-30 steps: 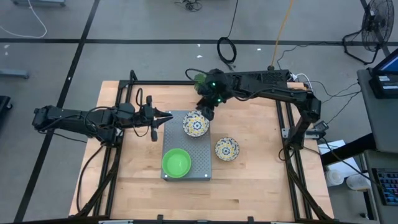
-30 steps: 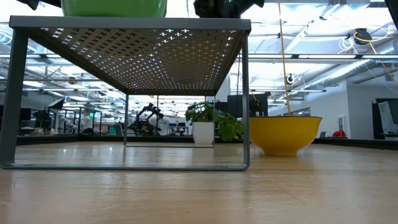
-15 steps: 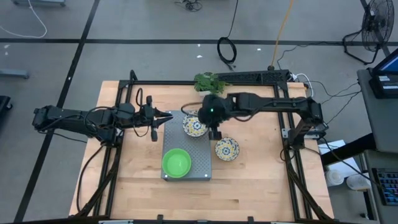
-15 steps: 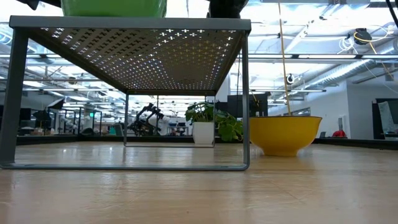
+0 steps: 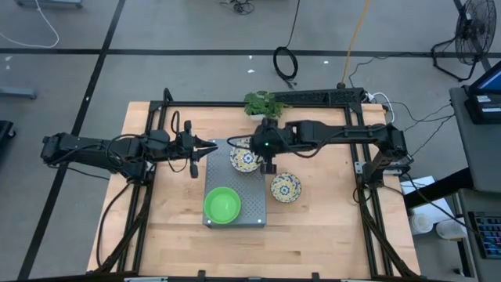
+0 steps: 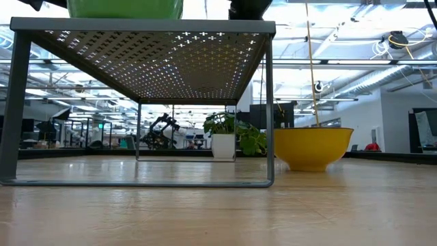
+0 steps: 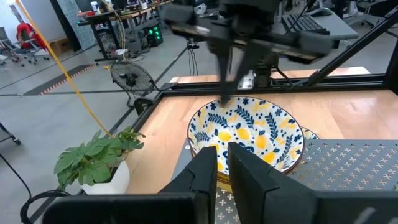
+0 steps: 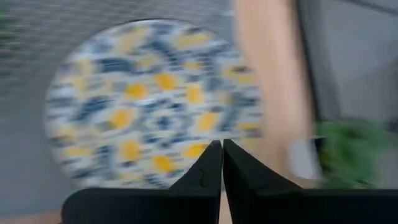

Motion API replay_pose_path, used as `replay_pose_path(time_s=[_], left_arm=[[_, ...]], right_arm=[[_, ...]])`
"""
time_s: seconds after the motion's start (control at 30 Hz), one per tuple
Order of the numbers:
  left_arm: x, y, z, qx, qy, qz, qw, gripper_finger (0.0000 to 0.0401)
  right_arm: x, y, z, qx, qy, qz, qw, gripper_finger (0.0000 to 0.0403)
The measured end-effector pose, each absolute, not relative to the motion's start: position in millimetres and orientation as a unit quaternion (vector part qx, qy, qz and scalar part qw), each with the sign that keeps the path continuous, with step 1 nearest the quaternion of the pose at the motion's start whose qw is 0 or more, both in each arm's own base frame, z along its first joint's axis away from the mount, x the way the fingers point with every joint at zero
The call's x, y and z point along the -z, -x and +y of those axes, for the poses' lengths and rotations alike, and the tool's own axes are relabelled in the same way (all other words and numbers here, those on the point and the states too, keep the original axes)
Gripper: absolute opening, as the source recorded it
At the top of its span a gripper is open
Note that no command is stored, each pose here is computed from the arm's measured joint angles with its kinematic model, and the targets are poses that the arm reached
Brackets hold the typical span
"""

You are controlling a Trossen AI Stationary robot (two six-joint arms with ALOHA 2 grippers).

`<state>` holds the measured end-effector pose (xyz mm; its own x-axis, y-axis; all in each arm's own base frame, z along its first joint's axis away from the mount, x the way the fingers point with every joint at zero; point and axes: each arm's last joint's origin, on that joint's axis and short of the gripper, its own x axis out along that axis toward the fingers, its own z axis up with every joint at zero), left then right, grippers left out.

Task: Pick & Place Mini bowls
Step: Stack the top white patterned bowl on the white patterned bowl on the shelf

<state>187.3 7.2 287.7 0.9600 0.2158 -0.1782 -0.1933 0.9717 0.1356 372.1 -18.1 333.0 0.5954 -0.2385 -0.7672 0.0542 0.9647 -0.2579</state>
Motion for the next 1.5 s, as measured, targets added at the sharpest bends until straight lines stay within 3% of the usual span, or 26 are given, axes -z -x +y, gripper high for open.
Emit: replay_pose_path(time_s=[0.13, 0.5, 0.73, 0.97, 1.5], left_arm=[[-288, -187, 7, -0.103, -0.059, 0.096, 0.988, 0.0047], [-288, -187, 7, -0.103, -0.059, 0.096, 0.988, 0.0047], [-288, -187, 7, -0.103, -0.059, 0.096, 0.988, 0.0047], [-288, -187, 7, -0.103, -0.058, 0.096, 0.988, 0.0047], [-288, -187, 7, -0.103, -0.059, 0.097, 0.988, 0.0047]], right_arm=[[-335, -373, -22, 0.14, 0.127, 0.433, 0.881, 0.0001], [-324, -371, -21, 0.129, 0.113, 0.451, 0.876, 0.0], [-337, -369, -21, 0.133, 0.109, 0.417, 0.893, 0.0], [-349, -379, -15, 0.041, 0.068, 0.339, 0.938, 0.0], [-301, -404, -23, 0.032, 0.06, 0.412, 0.908, 0.0]])
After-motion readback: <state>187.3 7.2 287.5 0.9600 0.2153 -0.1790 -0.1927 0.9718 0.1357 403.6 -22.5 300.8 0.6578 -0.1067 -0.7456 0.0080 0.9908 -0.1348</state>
